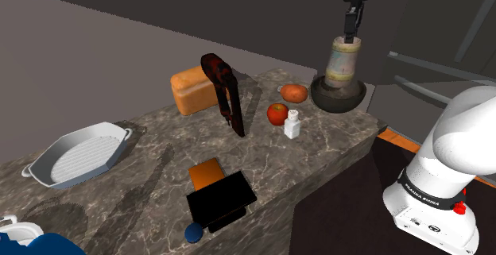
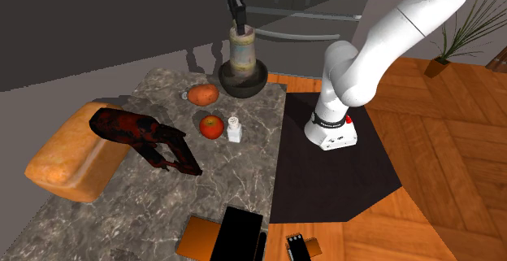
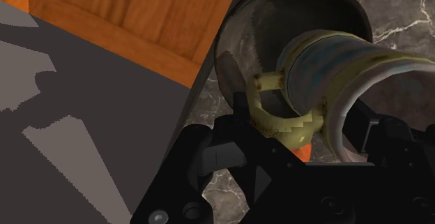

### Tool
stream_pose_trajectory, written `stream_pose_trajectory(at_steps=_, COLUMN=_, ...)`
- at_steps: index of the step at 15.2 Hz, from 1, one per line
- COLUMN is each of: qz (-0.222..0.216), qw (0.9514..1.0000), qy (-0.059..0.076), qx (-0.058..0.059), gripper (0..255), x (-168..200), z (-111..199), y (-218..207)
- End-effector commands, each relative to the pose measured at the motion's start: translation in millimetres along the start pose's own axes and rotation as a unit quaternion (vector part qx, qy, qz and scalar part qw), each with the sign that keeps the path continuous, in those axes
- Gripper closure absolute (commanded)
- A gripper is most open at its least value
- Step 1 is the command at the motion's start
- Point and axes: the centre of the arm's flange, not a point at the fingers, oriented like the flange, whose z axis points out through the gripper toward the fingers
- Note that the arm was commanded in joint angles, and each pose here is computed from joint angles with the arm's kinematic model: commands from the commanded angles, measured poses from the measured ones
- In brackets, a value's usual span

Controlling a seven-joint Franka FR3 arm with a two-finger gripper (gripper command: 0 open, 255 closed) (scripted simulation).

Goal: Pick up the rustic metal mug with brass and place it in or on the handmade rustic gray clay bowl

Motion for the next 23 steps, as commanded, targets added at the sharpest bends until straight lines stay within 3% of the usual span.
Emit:
stream_pose_trajectory(at_steps=1, qz=0.000, qw=1.0000, qy=0.001, qx=0.000, gripper=255, x=1.2, z=10.1, y=-0.7)
stream_pose_trajectory(at_steps=11, qz=0.000, qw=1.0000, qy=0.001, qx=0.000, gripper=255, x=1.9, z=19.6, y=-0.7)
stream_pose_trajectory(at_steps=12, qz=0.000, qw=1.0000, qy=0.001, qx=0.000, gripper=0, x=1.9, z=19.6, y=-0.7)
stream_pose_trajectory(at_steps=17, qz=0.000, qw=1.0000, qy=0.001, qx=0.000, gripper=0, x=1.9, z=19.6, y=-0.7)
stream_pose_trajectory(at_steps=21, qz=0.000, qw=1.0000, qy=0.001, qx=0.000, gripper=0, x=1.8, z=-30.4, y=-0.7)
stream_pose_trajectory(at_steps=23, qz=0.000, qw=1.0000, qy=0.001, qx=0.000, gripper=0, x=1.8, z=-30.4, y=-0.7)
